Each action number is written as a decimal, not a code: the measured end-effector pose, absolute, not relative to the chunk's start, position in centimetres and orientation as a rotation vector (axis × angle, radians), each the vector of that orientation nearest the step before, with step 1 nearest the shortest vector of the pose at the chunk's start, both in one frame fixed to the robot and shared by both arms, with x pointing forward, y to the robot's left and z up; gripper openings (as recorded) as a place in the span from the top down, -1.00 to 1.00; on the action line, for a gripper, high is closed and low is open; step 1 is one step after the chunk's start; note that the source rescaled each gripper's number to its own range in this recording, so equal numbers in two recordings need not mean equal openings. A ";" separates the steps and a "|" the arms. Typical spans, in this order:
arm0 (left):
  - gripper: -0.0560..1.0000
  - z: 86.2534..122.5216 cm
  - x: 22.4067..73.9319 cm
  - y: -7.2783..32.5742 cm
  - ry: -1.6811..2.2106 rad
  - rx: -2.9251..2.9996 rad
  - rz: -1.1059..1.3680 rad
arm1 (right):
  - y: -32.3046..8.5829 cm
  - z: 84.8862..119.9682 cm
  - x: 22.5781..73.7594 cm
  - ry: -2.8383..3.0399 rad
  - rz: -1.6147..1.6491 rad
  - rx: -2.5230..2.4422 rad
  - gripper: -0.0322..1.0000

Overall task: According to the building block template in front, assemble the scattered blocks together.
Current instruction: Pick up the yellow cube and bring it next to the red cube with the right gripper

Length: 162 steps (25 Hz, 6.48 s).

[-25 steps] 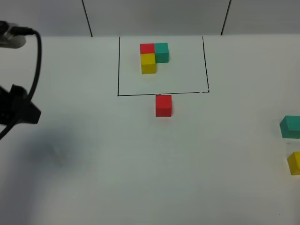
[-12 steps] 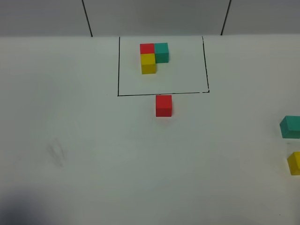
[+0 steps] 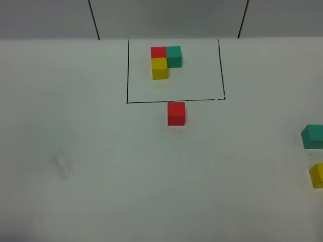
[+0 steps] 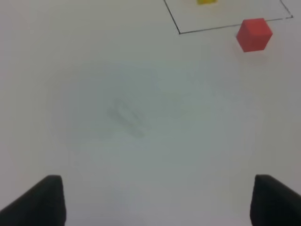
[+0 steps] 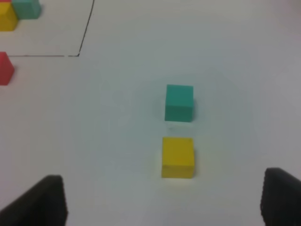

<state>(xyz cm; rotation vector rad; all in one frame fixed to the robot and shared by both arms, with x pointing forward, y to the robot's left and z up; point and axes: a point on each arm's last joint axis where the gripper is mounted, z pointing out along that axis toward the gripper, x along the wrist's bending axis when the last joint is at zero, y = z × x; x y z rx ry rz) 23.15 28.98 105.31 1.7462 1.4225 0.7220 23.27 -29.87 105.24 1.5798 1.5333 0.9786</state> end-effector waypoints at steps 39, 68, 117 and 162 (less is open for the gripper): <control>-0.44 104.5 22.6 28.9 1.521 1.659 0.741 | -29.9 105.2 23.3 1.533 0.979 1.580 -0.42; -0.44 104.5 22.6 28.9 1.522 1.658 0.741 | -29.9 105.2 23.3 1.533 0.979 1.580 -0.42; -0.43 104.5 22.6 28.9 1.523 1.658 0.741 | -29.3 98.2 53.4 2.069 0.347 2.042 -0.45; -0.43 104.5 22.6 28.9 1.523 1.658 0.741 | -31.8 93.5 48.1 1.987 0.131 2.251 -0.45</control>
